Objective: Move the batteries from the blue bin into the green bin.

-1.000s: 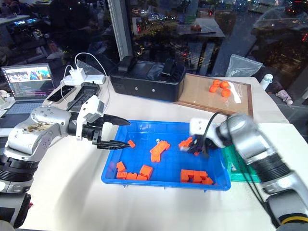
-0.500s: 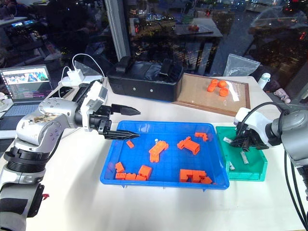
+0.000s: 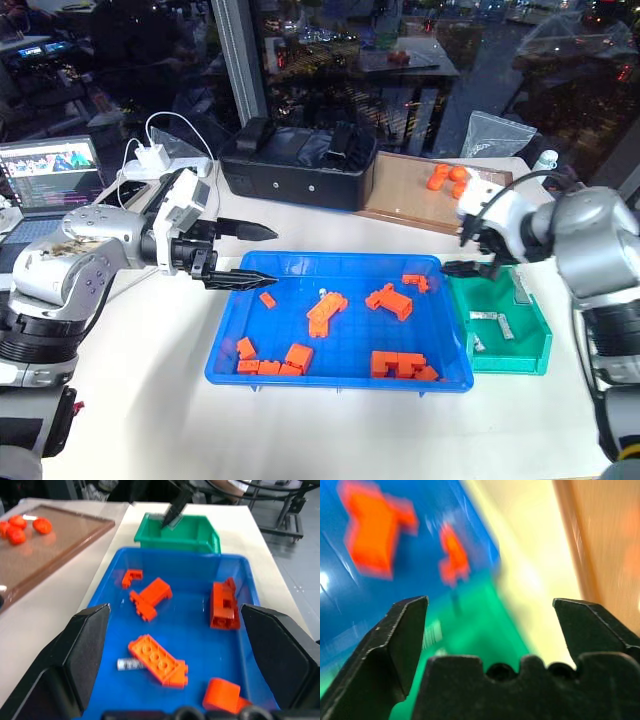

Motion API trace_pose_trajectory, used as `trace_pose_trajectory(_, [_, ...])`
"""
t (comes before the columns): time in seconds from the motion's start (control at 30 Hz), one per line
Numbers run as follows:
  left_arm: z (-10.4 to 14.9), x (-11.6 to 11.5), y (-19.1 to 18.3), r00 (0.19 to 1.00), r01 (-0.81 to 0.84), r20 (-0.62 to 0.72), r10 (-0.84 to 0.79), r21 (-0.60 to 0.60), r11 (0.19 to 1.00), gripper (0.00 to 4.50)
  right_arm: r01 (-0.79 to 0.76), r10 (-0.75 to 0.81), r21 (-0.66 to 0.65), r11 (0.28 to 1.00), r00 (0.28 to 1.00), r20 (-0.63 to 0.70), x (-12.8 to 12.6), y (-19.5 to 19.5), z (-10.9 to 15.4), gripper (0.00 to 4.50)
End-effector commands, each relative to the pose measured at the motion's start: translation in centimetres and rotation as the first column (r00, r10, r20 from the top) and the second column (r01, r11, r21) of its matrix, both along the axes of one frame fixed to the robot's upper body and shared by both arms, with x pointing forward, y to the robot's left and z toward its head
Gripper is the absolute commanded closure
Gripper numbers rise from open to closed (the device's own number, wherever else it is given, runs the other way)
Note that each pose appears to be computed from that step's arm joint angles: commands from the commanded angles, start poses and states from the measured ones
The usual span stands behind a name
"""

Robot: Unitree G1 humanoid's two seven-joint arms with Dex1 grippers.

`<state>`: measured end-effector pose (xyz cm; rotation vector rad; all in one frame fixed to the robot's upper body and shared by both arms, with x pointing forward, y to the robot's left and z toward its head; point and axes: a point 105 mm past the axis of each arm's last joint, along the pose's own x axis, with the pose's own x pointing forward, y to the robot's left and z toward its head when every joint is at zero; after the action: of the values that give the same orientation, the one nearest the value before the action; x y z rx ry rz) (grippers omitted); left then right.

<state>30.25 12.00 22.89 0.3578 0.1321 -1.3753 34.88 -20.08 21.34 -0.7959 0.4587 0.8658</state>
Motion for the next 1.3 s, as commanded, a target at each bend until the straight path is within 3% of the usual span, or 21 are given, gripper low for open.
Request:
trace_pose_trajectory(0.03, [0.0, -0.3, 0.7, 0.999, -0.014, 0.047, 0.011, 0.047, 0.999, 0.00, -0.140, 0.142, 0.049, 0.989, 0.989, -0.041, -0.7, 4.8, -1.3, 0.03])
trace_pose_trajectory(0.2, [-0.3, -0.3, 1.2, 0.998, -0.034, 0.047, 0.032, 0.061, 0.998, 0.00, -0.254, 0.264, 0.098, 0.962, 0.959, -0.106, -1.5, 9.6, -5.0, 0.03])
trace_pose_trajectory(0.47, [-0.4, -0.5, 1.5, 0.998, -0.043, 0.047, 0.040, 0.066, 0.997, 0.00, -0.331, 0.336, 0.067, 0.941, 0.935, -0.110, -0.8, 12.4, -7.3, 0.03])
trace_pose_trajectory(0.83, [-0.5, -0.5, 1.4, 0.998, -0.049, 0.052, 0.045, 0.060, 0.997, 0.00, -0.447, 0.444, -0.051, 0.893, 0.894, -0.068, 1.2, 14.1, -8.1, 0.03])
trace_pose_trajectory(1.07, [-0.5, -0.6, 1.4, 0.997, -0.055, 0.053, 0.051, 0.058, 0.997, 0.00, -0.477, 0.468, -0.064, 0.876, 0.875, -0.125, 1.4, 14.3, -9.1, 0.03])
trace_pose_trajectory(1.3, [-0.5, -0.6, 1.4, 0.997, -0.057, 0.052, 0.054, 0.056, 0.997, 0.00, -0.461, 0.454, -0.041, 0.887, 0.884, -0.107, 1.5, 13.9, -8.4, 2.05])
